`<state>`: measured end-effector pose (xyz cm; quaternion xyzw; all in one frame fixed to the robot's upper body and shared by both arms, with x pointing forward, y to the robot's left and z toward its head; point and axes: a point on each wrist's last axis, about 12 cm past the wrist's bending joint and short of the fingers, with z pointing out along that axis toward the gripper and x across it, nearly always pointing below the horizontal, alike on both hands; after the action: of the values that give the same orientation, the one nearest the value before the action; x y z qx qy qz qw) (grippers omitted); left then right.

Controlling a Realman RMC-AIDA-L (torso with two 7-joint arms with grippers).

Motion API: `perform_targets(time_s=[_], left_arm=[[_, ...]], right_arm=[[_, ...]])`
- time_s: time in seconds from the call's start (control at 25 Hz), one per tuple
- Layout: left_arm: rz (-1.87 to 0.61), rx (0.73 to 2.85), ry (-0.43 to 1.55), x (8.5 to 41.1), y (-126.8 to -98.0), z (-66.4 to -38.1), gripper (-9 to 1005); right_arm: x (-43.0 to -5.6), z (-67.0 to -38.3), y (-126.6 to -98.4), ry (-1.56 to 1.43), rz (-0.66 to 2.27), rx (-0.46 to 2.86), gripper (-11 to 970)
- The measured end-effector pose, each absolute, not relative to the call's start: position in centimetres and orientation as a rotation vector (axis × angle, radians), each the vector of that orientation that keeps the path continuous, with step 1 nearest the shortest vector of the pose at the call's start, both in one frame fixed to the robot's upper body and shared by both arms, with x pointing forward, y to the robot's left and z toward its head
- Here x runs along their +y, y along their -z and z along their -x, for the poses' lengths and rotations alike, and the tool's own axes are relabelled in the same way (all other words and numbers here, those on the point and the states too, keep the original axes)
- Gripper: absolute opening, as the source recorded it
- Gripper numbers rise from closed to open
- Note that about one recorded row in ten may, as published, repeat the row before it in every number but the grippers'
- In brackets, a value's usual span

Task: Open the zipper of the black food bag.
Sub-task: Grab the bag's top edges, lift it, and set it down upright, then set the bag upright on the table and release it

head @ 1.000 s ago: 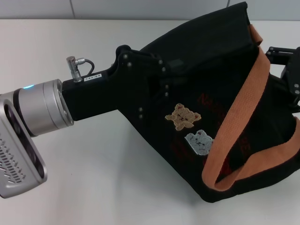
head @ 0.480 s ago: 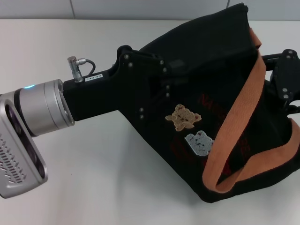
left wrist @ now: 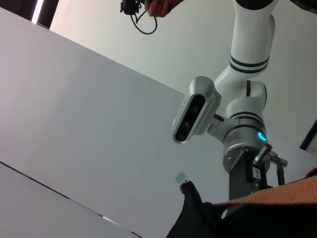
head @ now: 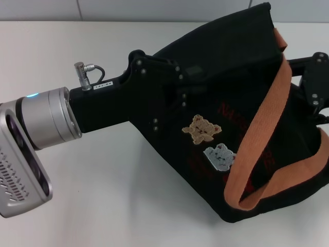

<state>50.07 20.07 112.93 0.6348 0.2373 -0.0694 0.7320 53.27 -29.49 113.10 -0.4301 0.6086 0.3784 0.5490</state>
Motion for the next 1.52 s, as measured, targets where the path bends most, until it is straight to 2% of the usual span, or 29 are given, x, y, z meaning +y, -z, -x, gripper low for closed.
perform_targets(time_s=[0.44,1.12,1.4,1.52], left_arm=[[-1.397,0.526,0.149,20.1,-112.9,-50.1,100],[-1.386,0.539,0.137,20.2,-113.0,-50.3,100],[-1.312,0.636,0.146,21.1,-111.9,-50.5,100],[-1.193,0.751,0.179,22.2,-110.0,-50.2,100]], right_arm=[[-31.4,-51.6,-112.4,-0.899,0.965,1.487,106],[-35.9,-45.8,-109.2,-0.893,0.998,1.82,133],[-38.0,-44.2,-110.2,-0.935,0.743,1.731,144],[-38.6,-43.7,-110.6,-0.925,0.627,1.63,148]])
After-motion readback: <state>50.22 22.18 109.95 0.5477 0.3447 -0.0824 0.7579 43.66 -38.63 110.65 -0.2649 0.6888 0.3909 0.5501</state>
